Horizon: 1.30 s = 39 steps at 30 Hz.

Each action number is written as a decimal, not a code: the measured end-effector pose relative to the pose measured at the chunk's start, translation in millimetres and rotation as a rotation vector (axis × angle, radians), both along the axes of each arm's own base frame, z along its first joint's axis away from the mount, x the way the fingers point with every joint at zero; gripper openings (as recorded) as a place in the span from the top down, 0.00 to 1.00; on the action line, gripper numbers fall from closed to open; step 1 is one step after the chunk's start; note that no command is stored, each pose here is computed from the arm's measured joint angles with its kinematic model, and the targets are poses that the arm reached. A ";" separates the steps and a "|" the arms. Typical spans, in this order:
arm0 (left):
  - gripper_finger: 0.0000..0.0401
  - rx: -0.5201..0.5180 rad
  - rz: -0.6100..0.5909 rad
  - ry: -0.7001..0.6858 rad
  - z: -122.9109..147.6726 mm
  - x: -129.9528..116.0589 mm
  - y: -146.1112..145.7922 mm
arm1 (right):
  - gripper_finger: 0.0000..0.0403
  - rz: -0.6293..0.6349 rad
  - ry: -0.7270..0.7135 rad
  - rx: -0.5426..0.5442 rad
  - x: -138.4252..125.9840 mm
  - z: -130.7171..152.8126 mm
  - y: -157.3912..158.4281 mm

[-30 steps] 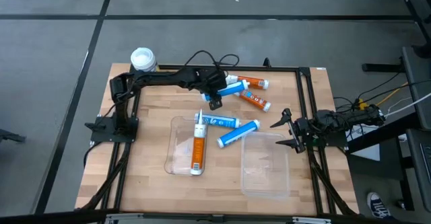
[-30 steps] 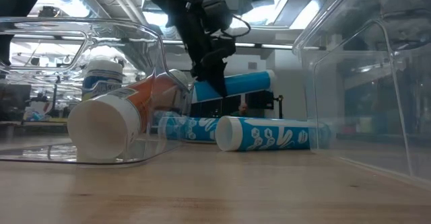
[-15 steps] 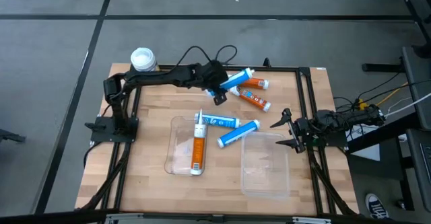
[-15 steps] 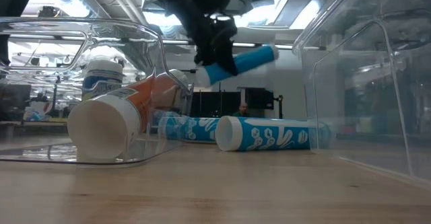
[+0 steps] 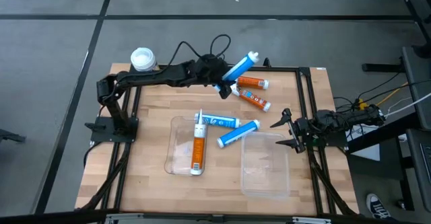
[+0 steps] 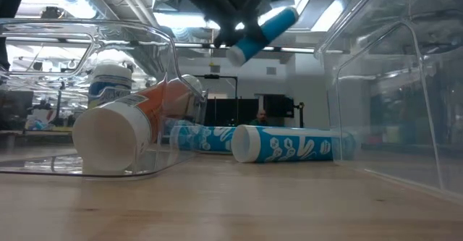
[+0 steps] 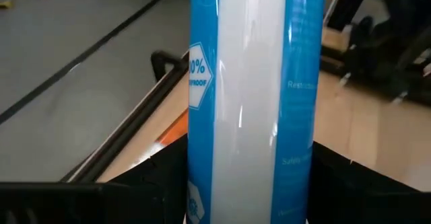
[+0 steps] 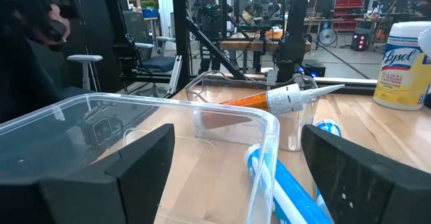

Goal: Pick & place silicon tubes, Sealant and Lysol wipes
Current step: Put the top blue sealant into the right transparent bin

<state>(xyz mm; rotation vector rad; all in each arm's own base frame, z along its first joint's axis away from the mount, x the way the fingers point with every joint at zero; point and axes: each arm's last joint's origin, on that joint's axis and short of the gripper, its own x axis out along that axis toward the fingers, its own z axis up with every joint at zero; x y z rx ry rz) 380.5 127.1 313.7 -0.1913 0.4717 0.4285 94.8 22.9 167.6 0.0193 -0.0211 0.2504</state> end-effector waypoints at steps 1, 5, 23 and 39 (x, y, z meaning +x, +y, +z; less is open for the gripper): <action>0.48 -0.005 0.001 -0.015 1.1 1.1 -1.4 | 0.20 0.000 0.000 0.000 0.0 0.0 0.0; 0.48 -0.011 -0.008 -0.072 5.3 5.4 -8.0 | 0.20 0.000 0.000 0.000 0.0 0.0 0.0; 0.48 -0.063 -0.109 -0.232 17.7 19.9 -44.4 | 0.20 0.000 0.000 0.000 0.0 0.0 0.0; 0.48 -0.110 -0.420 -0.324 28.2 28.9 -110.2 | 0.20 0.000 0.000 0.000 0.0 0.0 0.0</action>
